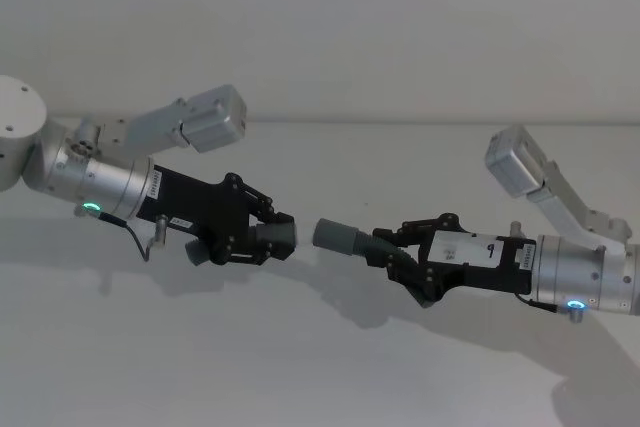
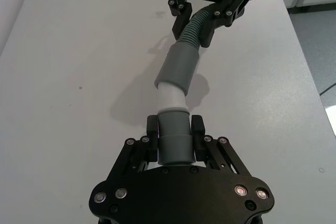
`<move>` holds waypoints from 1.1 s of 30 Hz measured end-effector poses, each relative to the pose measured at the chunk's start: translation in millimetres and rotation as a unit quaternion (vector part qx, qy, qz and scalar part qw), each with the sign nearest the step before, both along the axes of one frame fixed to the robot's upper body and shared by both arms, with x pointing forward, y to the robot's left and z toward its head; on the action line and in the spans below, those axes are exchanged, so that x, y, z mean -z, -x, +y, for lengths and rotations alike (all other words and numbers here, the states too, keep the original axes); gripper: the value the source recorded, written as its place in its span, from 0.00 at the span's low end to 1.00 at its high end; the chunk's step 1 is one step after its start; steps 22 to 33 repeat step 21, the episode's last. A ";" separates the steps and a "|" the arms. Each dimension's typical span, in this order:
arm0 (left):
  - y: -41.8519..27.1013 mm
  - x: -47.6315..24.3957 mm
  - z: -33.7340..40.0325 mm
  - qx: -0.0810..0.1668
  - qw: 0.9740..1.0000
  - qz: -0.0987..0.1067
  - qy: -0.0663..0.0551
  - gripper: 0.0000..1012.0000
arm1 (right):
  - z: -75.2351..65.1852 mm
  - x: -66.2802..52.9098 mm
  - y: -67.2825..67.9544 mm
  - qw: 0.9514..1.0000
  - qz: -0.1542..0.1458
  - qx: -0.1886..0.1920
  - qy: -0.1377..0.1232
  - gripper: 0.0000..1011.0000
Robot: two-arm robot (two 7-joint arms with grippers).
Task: Use both hands to pick up one end of the pipe from the table, align the ends, and insert them.
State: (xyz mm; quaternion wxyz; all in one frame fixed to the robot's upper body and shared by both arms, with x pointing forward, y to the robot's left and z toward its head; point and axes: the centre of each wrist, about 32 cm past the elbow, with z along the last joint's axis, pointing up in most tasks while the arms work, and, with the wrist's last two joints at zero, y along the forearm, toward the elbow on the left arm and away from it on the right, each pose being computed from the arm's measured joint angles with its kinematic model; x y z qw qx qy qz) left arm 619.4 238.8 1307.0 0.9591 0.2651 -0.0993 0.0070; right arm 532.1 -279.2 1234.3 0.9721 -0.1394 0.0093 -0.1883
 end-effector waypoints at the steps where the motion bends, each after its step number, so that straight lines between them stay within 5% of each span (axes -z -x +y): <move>1: 0.0 0.0 0.0 0.000 1.000 0.000 0.000 0.36 | 0.1 0.2 0.0 1.000 0.001 0.000 0.000 0.25; 33: -0.6 0.6 0.8 -0.004 1.000 0.001 0.003 0.36 | 0.7 0.6 -0.8 1.000 0.006 -0.003 0.000 0.25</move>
